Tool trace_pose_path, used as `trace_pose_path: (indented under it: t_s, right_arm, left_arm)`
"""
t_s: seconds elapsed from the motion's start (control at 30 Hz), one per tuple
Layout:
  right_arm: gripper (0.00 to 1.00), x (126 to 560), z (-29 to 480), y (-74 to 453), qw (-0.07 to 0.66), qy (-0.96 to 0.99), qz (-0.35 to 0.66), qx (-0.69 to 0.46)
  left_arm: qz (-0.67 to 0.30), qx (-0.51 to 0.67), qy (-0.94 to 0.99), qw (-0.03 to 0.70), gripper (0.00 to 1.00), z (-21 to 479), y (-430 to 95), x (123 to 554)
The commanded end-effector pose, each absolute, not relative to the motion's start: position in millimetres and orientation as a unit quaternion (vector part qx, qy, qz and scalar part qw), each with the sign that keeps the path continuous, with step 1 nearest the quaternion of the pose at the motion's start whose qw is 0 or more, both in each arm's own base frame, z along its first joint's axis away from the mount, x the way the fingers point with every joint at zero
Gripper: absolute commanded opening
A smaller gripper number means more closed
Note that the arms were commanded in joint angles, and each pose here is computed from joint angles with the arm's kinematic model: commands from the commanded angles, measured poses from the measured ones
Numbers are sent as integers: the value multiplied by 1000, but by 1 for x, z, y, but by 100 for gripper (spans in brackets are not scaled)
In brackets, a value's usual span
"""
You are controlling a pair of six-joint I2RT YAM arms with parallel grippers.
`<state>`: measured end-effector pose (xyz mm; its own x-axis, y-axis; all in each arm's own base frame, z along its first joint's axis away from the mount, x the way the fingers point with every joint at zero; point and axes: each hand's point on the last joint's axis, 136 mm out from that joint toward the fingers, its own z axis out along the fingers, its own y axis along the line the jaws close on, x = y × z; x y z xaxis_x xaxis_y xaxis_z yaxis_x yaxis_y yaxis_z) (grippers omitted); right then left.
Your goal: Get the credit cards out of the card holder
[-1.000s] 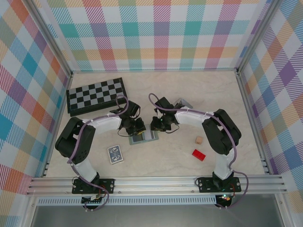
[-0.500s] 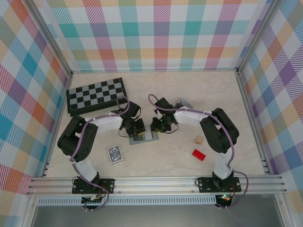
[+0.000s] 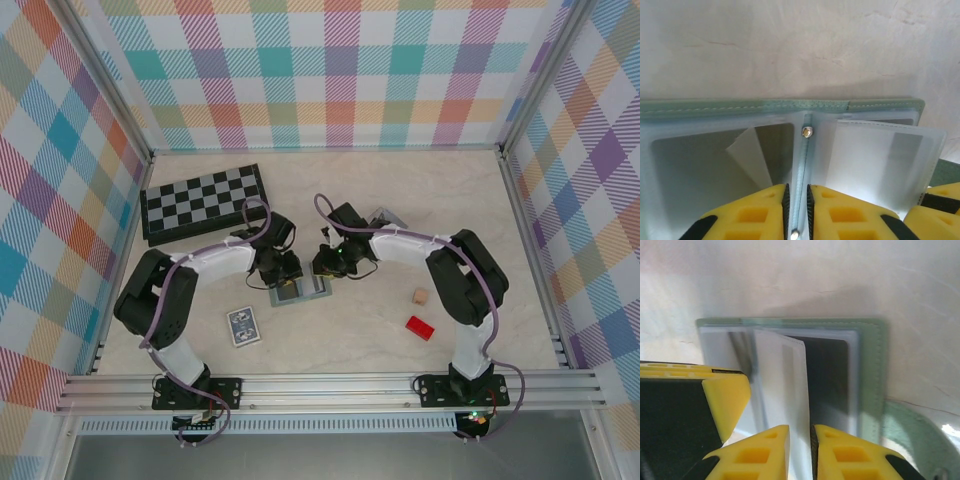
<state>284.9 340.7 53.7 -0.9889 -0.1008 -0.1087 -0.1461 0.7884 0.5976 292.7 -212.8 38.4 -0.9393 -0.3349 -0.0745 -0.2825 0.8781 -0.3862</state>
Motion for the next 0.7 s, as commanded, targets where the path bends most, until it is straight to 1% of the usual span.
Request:
trace_pose_path:
  t_s: [0.0, 0.17, 0.23, 0.3, 0.57, 0.67]
  right_arm:
    - [21, 285, 84, 353, 48, 923, 375, -76]
    - [23, 281, 95, 368, 37, 901, 425, -86]
    - [27, 280, 97, 375, 28, 891, 445, -87]
    - [31, 279, 99, 382, 20, 880, 466, -89]
    - [37, 275, 87, 416, -22, 861, 499, -92]
    - [43, 275, 86, 423, -32, 856, 507, -91]
  left_arm:
    - [-153, -150, 972, 100, 21, 61, -197, 293]
    - [-129, -166, 971, 118, 27, 70, -176, 293]
    - [-120, -179, 968, 125, 30, 74, -165, 292]
    - [-113, -193, 965, 135, 35, 79, -152, 292]
    - [-95, -260, 948, 156, 51, 87, -104, 282]
    - [-102, -275, 942, 162, 58, 90, -98, 278]
